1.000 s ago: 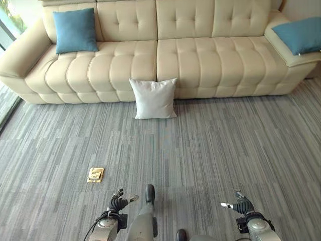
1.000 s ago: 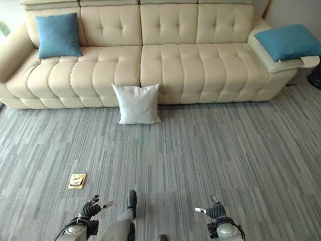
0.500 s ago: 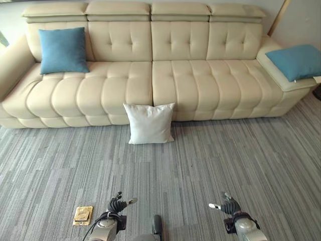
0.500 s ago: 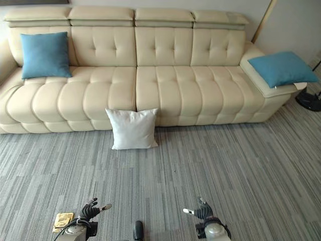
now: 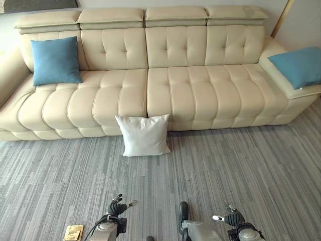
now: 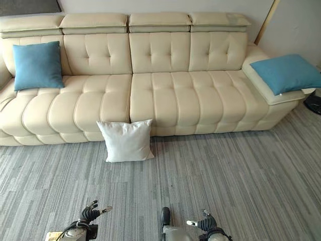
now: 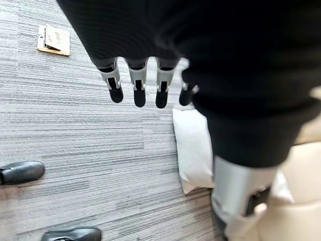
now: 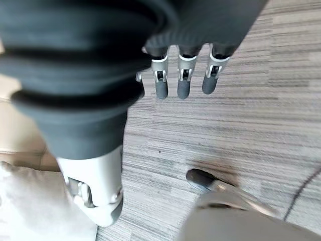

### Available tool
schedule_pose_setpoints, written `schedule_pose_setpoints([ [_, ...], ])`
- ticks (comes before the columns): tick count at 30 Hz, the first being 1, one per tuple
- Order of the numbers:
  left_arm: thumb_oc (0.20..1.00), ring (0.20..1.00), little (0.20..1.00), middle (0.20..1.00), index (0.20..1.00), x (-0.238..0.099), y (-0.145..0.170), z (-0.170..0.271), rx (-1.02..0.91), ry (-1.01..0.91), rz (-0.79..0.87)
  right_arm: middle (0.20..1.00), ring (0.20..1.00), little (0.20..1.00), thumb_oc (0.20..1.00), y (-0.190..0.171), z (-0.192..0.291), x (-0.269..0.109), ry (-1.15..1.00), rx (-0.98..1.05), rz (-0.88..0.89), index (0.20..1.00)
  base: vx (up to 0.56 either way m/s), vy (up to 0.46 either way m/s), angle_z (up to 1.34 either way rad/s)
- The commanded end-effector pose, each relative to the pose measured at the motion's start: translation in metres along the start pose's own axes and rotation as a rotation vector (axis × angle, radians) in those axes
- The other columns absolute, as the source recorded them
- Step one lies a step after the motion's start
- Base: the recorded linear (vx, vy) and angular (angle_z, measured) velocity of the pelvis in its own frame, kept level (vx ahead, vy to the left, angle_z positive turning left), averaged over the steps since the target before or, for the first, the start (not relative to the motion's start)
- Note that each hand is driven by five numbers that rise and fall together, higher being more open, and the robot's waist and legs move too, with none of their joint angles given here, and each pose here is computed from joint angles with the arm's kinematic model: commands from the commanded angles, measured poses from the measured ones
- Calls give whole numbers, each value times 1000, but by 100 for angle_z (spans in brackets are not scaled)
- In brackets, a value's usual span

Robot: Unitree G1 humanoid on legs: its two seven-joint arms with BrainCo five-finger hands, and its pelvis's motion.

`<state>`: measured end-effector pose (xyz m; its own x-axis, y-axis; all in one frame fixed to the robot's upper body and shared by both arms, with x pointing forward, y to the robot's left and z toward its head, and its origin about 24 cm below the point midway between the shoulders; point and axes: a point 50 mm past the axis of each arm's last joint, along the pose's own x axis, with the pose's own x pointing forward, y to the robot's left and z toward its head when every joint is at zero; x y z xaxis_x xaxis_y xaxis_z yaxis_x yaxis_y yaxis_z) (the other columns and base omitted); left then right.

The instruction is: Pick up all the scattered cushions and arrange them neatly on the sofa.

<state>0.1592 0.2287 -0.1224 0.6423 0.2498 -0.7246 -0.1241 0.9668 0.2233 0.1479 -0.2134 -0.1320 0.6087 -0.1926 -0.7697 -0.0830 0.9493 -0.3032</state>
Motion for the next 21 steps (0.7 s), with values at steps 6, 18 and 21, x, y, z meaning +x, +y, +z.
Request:
schedule_pose_setpoints([
  [6,1000,1000,1000,1000,1000,6,-4,28,-47,-96,-17,1000,1000,1000,1000,-30,19,4,-75,17,-70,1000,184,53,12],
  [18,1000,1000,1000,1000,1000,4,4,7,-25,-26,15,1000,1000,1000,1000,-26,3,2,-22,-44,-52,1000,274,301,13],
  [21,1000,1000,1000,1000,1000,6,11,12,-1,-33,30,1000,1000,1000,1000,-15,6,3,-24,-51,-17,1000,162,263,6],
])
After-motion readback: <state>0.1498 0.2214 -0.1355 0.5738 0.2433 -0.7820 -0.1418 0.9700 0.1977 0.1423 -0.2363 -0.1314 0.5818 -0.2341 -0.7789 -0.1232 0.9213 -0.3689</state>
